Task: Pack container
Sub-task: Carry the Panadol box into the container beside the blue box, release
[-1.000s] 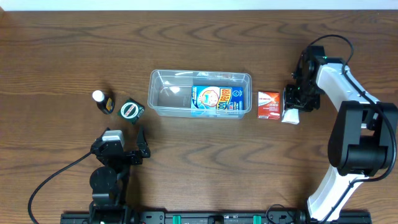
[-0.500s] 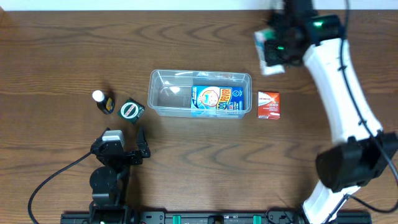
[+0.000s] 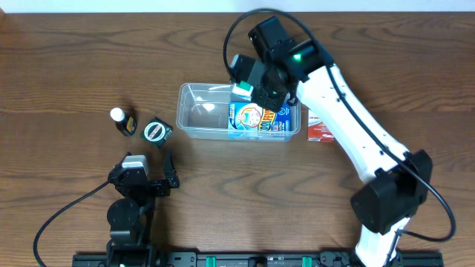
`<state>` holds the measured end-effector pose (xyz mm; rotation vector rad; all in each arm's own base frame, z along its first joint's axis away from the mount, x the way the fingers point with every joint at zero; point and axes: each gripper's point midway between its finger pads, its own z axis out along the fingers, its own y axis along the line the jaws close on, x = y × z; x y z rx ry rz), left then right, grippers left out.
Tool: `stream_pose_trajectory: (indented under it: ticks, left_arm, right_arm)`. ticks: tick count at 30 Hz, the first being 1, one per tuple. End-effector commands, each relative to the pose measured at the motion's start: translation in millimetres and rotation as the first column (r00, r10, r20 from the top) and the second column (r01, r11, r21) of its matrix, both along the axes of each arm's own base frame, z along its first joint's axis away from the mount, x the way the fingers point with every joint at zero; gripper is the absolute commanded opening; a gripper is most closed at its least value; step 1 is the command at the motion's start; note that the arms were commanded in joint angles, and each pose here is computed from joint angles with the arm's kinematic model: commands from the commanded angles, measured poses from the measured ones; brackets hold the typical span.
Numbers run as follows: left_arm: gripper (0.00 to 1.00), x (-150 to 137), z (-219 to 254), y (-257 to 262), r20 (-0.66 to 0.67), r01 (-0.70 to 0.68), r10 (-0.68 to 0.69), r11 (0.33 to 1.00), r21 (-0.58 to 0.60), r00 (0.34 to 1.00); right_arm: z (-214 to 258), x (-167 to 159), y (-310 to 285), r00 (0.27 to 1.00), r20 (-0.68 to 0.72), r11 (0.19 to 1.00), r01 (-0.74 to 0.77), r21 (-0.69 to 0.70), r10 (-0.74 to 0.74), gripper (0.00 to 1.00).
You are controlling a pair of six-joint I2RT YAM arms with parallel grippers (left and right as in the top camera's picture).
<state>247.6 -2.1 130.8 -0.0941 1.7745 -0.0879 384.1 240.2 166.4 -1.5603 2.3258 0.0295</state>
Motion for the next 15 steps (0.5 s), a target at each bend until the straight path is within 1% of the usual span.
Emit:
stream_pose_trajectory:
  ticks: [1,3,6,9,13,15]
  left_arm:
    - [0.98,-2,-16,-1,-0.048,0.013,-0.013,1.000,0.013,0.999]
    - [0.98,-2,-16,-1,-0.048,0.013,-0.012,1.000,0.013,0.999]
    - [0.98,-2,-16,-1,-0.048,0.013,-0.013,1.000,0.013,0.999]
    - [0.98,-2,-16,-1,-0.048,0.013,-0.012,1.000,0.013,0.999]
    - [0.98,-2,-16,-1,-0.048,0.013,-0.012,1.000,0.013,0.999]
    - [0.98,-2,-16,-1,-0.048,0.013,-0.013,1.000,0.013,0.999]
  right_arm:
    - [-32,2,-15,0.992,-0.032,0.987,-0.129,-0.101,0.126,0.17]
    - [-45,4,-28,0.990,-0.049,0.981,-0.135,-0.142,0.129,0.16]
    - [-60,14,-33,0.992,-0.050,0.982,-0.120,-0.143,0.114,0.16]
    - [-70,19,-35,0.990,-0.051,0.979,-0.138,-0.151,0.132,0.17]
    - [-84,20,-36,0.980,-0.076,0.966,-0.193,-0.171,0.182,0.25]
    - [-91,19,-37,0.975,-0.091,0.958,-0.218,-0.186,0.204,0.25]
